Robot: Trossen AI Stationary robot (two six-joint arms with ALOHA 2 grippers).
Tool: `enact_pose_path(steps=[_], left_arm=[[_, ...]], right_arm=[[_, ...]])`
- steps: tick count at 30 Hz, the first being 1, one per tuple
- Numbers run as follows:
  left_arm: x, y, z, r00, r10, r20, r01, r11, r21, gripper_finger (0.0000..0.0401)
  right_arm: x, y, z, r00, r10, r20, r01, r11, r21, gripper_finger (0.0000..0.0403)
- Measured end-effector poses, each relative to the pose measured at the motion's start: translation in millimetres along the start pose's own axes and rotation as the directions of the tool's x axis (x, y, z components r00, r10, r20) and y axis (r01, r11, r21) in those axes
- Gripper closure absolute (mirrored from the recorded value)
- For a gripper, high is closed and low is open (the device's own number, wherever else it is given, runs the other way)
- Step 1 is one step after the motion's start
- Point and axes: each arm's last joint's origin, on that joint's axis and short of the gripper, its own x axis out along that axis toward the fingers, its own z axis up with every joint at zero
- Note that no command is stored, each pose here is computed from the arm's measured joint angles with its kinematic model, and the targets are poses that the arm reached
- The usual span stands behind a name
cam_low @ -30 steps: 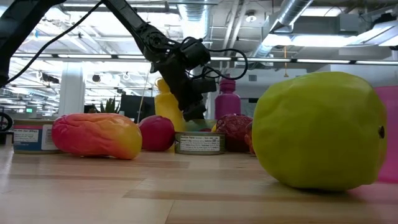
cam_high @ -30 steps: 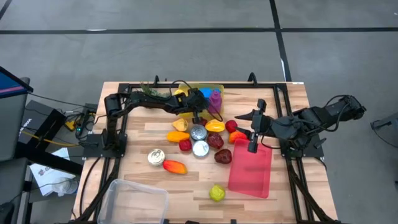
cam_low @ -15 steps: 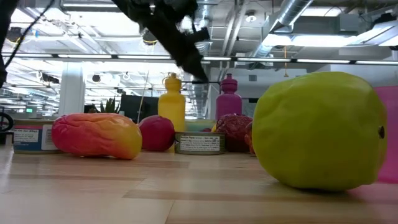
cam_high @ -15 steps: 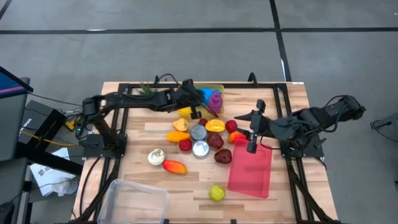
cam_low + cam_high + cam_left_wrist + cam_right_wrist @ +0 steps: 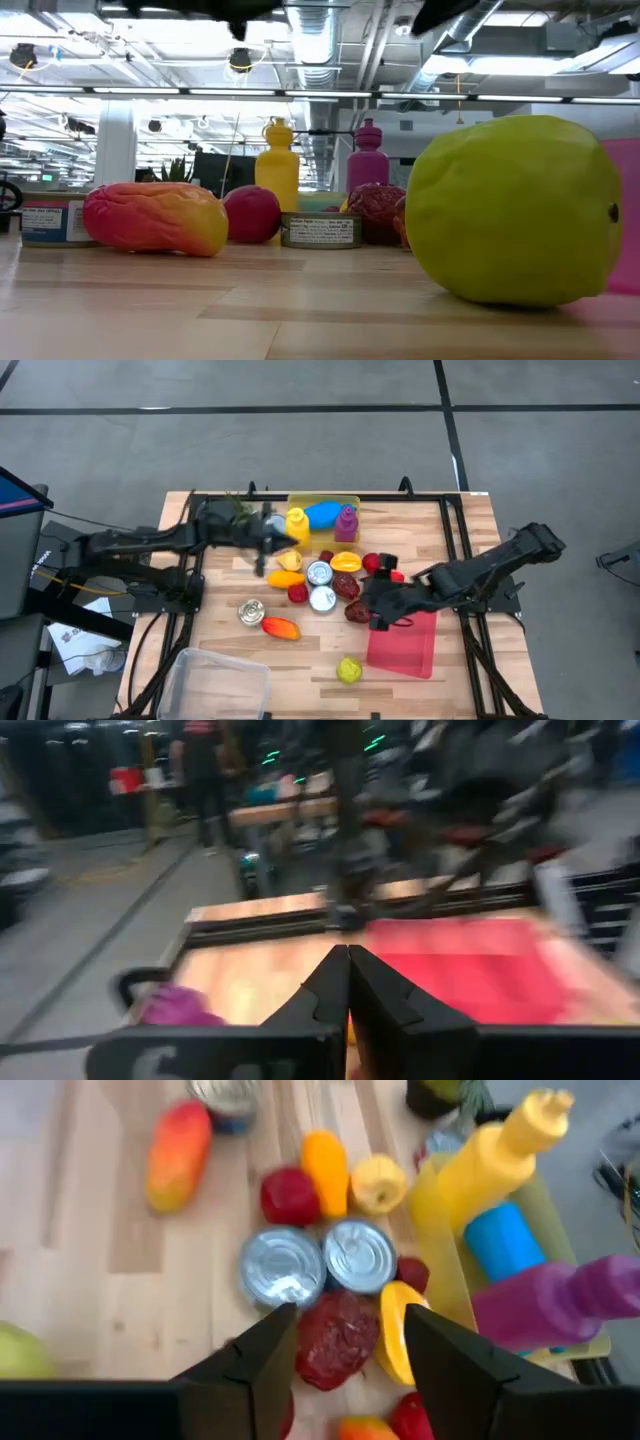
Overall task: Pick & Place Food Item
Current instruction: Put the top red apple into the white bin
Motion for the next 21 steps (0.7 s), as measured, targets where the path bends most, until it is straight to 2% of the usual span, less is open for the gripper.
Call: enact_pose_path(steps=[5,12,17,19,21], left_arm=[[-39.1,-29.2,-15.8,0.993,-0.092,0.076,0.097,0.993,-0.063,0.0342],[-72.5,-63.8,-32.2,0.956,-0.246,0.158,0.254,0.967,-0.029,0.0191],[-85.8,-75.8,-44.8,0.933,-0.309,0.183,0.317,0.948,-0.014,0.0097],[-88.7,-76.6,-44.7,0.928,-0.314,0.199,0.321,0.947,-0.006,0.0075],[-90.8,-75.9,-42.8,0.927,-0.307,0.213,0.314,0.949,0.001,0.0062]], right_arm=[[41.1,2.5,-1.2,0.995,-0.004,-0.102,0.007,1.0,0.025,0.0168],[83.3,-12.2,-2.0,0.971,0.129,-0.202,-0.085,0.974,0.211,0.01],[108.2,-30.9,-6.5,0.948,0.162,-0.275,-0.071,0.947,0.314,0.0075],[115.6,-41.3,-14.3,0.925,0.166,-0.342,-0.047,0.943,0.33,0.0067],[126.0,-49.1,-13.4,0.924,0.179,-0.339,-0.047,0.93,0.364,0.0061]])
